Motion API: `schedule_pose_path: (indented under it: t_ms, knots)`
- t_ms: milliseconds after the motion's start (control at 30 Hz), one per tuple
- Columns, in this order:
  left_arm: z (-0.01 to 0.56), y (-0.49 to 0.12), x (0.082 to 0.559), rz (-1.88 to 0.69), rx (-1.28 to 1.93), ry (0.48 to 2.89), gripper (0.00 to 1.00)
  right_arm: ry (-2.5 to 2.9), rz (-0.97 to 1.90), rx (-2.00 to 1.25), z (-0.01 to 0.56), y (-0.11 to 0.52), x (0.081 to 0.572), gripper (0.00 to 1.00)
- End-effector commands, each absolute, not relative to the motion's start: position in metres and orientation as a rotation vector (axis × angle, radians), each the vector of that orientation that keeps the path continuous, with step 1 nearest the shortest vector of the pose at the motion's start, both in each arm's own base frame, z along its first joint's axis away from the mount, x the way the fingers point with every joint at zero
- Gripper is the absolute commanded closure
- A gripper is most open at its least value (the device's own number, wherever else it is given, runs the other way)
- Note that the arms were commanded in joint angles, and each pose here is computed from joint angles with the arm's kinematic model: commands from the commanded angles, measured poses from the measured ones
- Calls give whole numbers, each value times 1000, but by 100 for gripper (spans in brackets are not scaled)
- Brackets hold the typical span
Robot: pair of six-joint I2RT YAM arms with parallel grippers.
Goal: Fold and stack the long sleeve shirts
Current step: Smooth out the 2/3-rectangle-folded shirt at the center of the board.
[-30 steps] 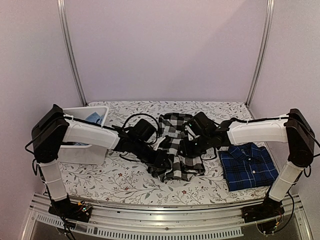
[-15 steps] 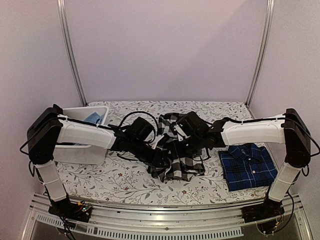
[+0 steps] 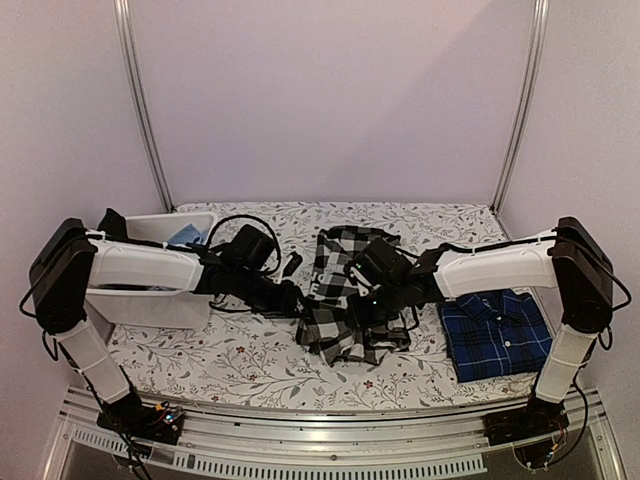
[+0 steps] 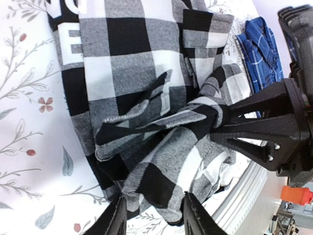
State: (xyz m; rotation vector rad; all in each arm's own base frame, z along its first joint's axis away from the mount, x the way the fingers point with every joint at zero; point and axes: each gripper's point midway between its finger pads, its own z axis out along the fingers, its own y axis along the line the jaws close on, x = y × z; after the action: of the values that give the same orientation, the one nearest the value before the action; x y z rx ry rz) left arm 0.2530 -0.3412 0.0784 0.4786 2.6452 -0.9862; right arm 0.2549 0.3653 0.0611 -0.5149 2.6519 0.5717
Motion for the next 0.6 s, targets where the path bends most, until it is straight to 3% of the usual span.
schedule_pose_path:
  t_ms: [0,167,567]
  knots:
    - [74,-328,269,-905,361,2655,60,2662,550,-499,62,357,250,83]
    - [78,-338,285,-949,373,2608,60,2657,567,-499,63,359,250,83]
    - [40,-347,330,-825,360,2664,61,2644,560,-461,74,346,246,63]
